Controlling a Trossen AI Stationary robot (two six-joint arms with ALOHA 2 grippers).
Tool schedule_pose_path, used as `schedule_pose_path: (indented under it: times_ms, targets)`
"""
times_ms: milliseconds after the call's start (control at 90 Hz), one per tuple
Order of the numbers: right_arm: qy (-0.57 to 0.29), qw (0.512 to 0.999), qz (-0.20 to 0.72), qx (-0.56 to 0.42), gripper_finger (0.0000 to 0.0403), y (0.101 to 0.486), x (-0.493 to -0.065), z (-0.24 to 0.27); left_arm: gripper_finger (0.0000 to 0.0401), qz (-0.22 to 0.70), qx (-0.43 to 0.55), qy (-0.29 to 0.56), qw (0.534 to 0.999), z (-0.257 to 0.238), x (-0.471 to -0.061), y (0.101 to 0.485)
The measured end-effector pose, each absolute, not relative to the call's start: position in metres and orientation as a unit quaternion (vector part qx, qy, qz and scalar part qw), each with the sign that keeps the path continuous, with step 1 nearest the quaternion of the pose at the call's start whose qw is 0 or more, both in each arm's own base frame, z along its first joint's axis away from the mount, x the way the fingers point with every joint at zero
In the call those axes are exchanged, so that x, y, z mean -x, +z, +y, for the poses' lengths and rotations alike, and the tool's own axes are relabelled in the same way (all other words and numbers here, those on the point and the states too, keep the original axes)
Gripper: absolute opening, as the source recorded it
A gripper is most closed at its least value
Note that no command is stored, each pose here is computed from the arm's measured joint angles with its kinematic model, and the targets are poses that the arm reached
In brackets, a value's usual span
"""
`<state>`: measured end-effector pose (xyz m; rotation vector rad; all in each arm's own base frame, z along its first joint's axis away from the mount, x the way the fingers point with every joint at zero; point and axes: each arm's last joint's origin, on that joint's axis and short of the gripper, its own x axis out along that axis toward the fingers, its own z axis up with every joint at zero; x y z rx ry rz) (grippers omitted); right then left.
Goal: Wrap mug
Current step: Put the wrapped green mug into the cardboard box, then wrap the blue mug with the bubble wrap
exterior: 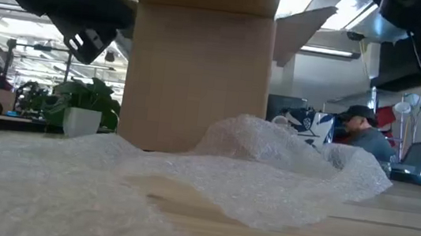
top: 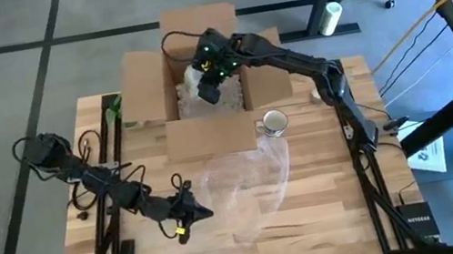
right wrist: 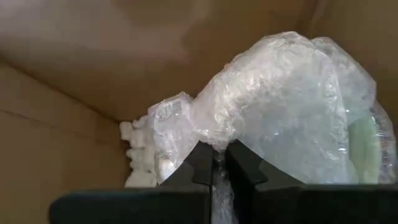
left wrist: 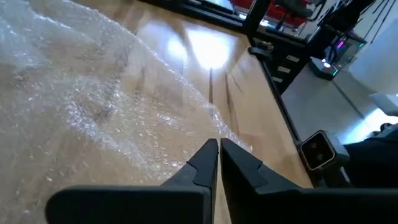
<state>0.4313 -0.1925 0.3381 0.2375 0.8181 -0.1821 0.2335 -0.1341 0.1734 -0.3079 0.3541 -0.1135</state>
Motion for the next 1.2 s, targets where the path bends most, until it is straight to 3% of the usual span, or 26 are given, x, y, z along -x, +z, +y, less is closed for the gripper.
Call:
schedule_pose_path:
  times_ms: [411, 889, 1200]
  targets:
    - [-0.054, 0.889, 0.434, -0.136, 0.0006, 0.301, -0.446, -0.197, 0.0000, 0.176, 0.157, -0.055, 0.970, -0.134, -0.234, 0.173]
    - [-0.010, 0.900, 0.416, -0.133, 0.0133, 0.306, -0.448, -0.192, 0.0000, 0.181, 0.153, -0.055, 0.970, -0.135, -0.233, 0.172]
    - [-0.014, 0.911, 0.392, -0.123, 0.0150, 0.335, -0.435, -0.186, 0.0000, 0.184, 0.151, -0.055, 0.970, -0.135, -0.232, 0.172]
